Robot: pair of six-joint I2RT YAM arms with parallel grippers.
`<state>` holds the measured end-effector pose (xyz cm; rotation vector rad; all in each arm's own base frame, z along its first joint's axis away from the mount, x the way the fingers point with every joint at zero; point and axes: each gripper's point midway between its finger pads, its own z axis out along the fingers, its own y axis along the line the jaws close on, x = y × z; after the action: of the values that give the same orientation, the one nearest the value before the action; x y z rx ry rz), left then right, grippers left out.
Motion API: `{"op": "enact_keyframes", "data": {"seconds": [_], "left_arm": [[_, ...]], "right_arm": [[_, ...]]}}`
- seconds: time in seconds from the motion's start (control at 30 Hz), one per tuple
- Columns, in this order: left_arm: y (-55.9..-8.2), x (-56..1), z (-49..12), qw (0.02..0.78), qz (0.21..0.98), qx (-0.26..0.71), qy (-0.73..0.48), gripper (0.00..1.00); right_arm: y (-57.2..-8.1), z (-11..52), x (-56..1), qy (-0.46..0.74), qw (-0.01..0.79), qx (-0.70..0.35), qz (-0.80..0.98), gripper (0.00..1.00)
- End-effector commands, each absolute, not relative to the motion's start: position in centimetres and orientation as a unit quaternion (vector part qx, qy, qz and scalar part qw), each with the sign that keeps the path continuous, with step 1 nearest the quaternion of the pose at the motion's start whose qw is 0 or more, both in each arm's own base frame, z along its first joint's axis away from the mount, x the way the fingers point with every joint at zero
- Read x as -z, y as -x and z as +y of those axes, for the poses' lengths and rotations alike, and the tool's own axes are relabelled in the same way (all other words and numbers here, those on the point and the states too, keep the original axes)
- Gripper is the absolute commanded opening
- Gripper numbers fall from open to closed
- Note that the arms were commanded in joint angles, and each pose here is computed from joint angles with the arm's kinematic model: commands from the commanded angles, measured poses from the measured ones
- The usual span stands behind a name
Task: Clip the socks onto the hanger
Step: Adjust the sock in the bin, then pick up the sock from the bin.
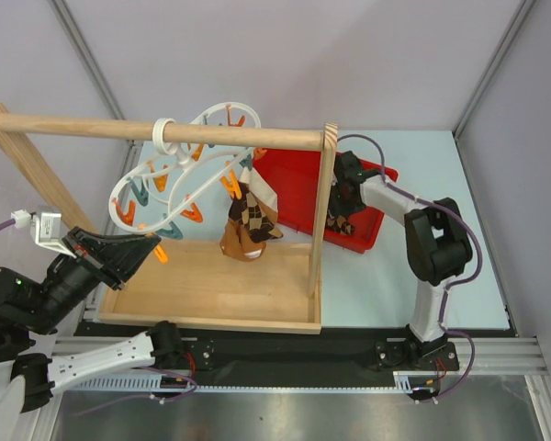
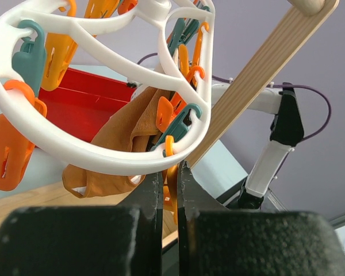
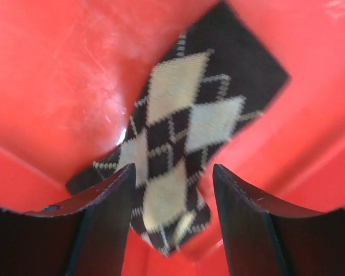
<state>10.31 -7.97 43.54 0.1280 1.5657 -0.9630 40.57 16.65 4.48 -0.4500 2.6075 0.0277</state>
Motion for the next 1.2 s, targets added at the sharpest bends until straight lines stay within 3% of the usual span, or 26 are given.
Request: {"op": "enact_keyframes", "data": {"seconds": [0.0, 0.2, 0.37, 0.47, 0.73, 0.9, 1.0, 1.07, 1.17], "left_arm": [[-10.4, -44.3, -9.3, 0.599, 0.673, 0.43, -0.06, 0.0], [-10.4, -44.1, -9.5, 0.598, 0.673, 0.431, -0.061, 0.0], [-10.5, -44.3, -9.8, 0.599, 0.673, 0.43, -0.064, 0.0], [-10.6, -44.2, -10.0, 0.597, 0.675, 0.429, -0.066, 0.0], [-10.5, -44.2, -10.1, 0.595, 0.675, 0.431, -0.066, 0.0], [-10.4, -44.3, -10.3, 0.594, 0.673, 0.436, -0.067, 0.0], [-10.4, -44.2, -10.3, 0.593, 0.674, 0.436, -0.067, 0.0], [-10.4, -44.1, -10.3, 0.592, 0.675, 0.436, -0.066, 0.0], [-10.4, -43.9, -10.3, 0.591, 0.677, 0.434, -0.065, 0.0]], "right_arm": [[-41.7, 17.9, -9.6, 0.126, 0.303, -0.077, 0.941, 0.62], [-44.2, 16.3, -11.4, 0.045, 0.315, -0.07, 0.945, 0.62], [-45.5, 14.6, -9.1, -0.043, 0.288, -0.035, 0.956, 0.51], [-46.1, 14.6, -7.3, -0.075, 0.276, -0.022, 0.958, 0.51], [-46.1, 14.9, -3.2, -0.098, 0.248, 0.016, 0.964, 0.52], [-46.3, 14.8, -1.9, -0.093, 0.246, 0.038, 0.964, 0.47], [-46.7, 14.5, -1.9, -0.085, 0.256, 0.048, 0.962, 0.36], [-47.3, 14.1, -2.4, -0.082, 0.27, 0.05, 0.958, 0.19], [-48.0, 13.6, -3.9, -0.072, 0.293, 0.052, 0.952, 0.03]]}}
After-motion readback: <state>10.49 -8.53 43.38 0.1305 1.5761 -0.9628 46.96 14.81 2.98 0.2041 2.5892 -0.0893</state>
